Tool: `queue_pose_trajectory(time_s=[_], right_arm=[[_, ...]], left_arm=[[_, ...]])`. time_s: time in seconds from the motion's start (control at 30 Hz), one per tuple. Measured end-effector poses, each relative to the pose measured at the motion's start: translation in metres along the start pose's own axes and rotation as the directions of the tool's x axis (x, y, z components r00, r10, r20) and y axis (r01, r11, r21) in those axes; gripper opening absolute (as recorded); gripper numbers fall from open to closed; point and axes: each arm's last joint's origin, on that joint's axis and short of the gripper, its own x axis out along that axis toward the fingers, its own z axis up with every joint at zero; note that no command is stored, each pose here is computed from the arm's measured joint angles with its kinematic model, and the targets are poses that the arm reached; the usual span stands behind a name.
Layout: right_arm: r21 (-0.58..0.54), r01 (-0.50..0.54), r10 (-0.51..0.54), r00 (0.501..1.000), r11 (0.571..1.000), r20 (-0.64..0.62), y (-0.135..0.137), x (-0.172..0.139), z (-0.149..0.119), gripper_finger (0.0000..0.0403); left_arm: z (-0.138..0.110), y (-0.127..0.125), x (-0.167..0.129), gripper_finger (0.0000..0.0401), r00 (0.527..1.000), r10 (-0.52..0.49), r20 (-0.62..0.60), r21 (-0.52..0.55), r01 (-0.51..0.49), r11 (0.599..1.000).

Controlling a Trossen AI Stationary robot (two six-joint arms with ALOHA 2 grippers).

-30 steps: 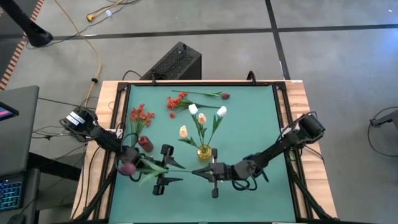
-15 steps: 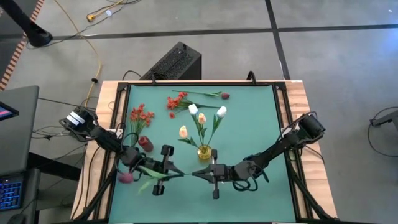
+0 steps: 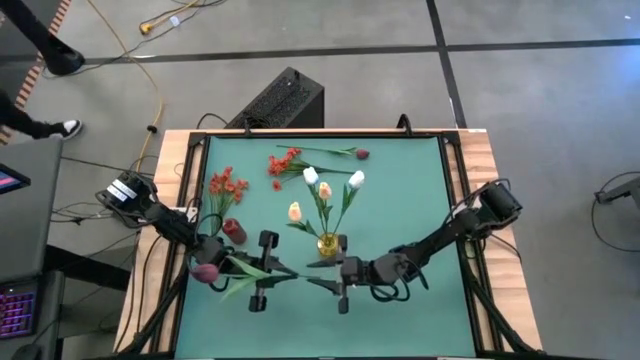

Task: Sort flowers into vase by color
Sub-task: Put the bottom red flower into the red vase

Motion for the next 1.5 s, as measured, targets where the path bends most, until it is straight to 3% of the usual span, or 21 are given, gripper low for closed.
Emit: queue_pose_trajectory(time_s=[0.13,0.27,0.43,0.57,0.87,1.17,1.33,1.5], right_arm=[[-0.016,-0.003,0.003,1.0,1.0,0.003,0.001,-0.001,0.002,0.0245],[-0.061,-0.022,0.02,0.999,0.998,-0.041,0.006,-0.007,0.007,0.0272],[-0.129,-0.052,0.027,0.982,0.99,-0.189,0.008,-0.021,0.014,0.0276],[-0.094,-0.043,0.018,0.967,0.995,-0.253,0.005,-0.028,0.02,0.0276],[-0.059,-0.022,0.002,0.947,0.998,-0.32,0.002,-0.031,0.015,0.0276],[-0.059,-0.023,0.002,0.943,0.998,-0.333,0.003,-0.032,0.013,0.0276],[-0.059,-0.031,0.009,0.942,0.998,-0.335,0.005,-0.033,0.013,0.0276],[-0.049,-0.023,0.004,0.935,0.999,-0.355,0.004,-0.034,0.01,0.0276]], left_arm=[[0.009,0.001,-0.002,0.0,1.0,0.009,-0.027,-0.015,-0.009,1.0],[0.027,0.008,-0.009,0.0,0.995,0.016,-0.1,-0.045,-0.021,0.999],[0.051,0.021,-0.026,0.0,0.977,-0.004,-0.212,-0.147,-0.028,0.989],[0.064,0.031,-0.042,0.0,0.958,-0.026,-0.285,-0.239,-0.044,0.97],[0.072,0.046,-0.079,0.0,0.875,-0.096,-0.475,-0.316,-0.068,0.946],[0.069,0.066,-0.112,0.0,0.771,0.077,-0.633,-0.254,-0.3,0.919],[0.101,0.081,-0.12,0.0,0.786,0.083,-0.613,-0.275,-0.311,0.91],[0.12,0.094,-0.13,0.0,0.717,0.122,-0.686,-0.22,-0.364,0.905]])
